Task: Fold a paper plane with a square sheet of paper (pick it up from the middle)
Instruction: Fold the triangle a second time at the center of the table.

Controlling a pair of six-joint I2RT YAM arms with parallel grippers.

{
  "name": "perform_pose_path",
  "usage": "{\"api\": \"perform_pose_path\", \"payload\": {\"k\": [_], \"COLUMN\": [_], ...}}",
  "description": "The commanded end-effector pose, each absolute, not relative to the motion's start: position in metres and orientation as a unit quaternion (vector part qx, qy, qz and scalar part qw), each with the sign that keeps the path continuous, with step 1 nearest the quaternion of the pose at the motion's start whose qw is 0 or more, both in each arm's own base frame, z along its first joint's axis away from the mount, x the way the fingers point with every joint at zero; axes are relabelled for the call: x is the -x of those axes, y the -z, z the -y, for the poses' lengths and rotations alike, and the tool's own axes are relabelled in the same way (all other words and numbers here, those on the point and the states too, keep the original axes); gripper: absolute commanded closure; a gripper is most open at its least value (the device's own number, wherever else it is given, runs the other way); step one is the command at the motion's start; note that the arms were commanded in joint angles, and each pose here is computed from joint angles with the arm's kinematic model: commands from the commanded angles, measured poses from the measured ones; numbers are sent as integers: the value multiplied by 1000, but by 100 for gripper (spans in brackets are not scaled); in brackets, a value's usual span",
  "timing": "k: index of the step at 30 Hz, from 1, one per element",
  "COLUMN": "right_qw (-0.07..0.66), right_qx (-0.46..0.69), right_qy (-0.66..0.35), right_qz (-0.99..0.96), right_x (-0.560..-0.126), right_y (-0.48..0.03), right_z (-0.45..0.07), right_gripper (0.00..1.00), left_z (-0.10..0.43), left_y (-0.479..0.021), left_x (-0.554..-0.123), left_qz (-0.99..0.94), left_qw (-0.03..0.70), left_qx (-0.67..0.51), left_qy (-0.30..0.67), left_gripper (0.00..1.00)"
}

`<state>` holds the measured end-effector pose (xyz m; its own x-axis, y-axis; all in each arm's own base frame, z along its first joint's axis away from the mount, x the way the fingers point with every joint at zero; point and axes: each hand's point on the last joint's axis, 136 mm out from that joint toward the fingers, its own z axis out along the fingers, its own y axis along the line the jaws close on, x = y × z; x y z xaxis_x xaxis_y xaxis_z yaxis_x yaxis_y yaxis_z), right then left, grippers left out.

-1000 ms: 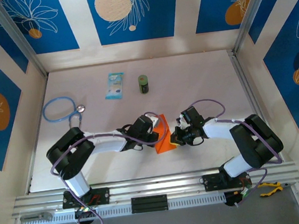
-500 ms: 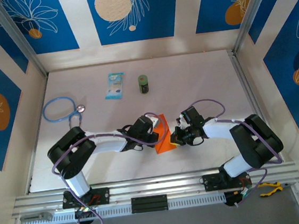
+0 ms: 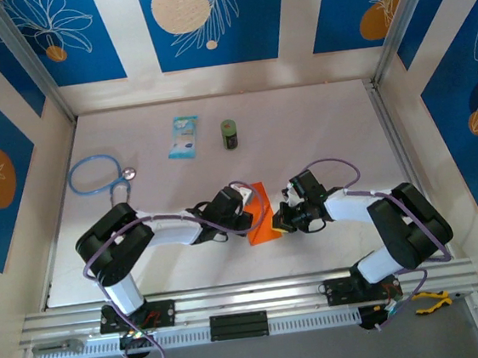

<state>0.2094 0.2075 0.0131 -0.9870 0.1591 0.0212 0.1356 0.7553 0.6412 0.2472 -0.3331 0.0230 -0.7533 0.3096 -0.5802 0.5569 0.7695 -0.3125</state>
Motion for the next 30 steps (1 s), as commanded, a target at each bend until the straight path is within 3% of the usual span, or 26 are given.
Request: {"api": "perform_pose_path", "payload": {"k": [1, 30], "right_qw": [-2, -3], "right_qx": [-89, -89], "right_qy": [-315, -315], "right_qz": [-945, -945], "right_x": [-202, -201], "right_y": [-3, -2], "right_z": [-198, -198], "right_gripper": [100, 100], "left_z": [326, 329], "left_y": [-24, -26], "left_x": [-253, -253], "left_qz": [-905, -900], "left_qw": [267, 270], "left_qx": [-234, -233], "left_qy": [232, 252], "left_gripper": [100, 100]}}
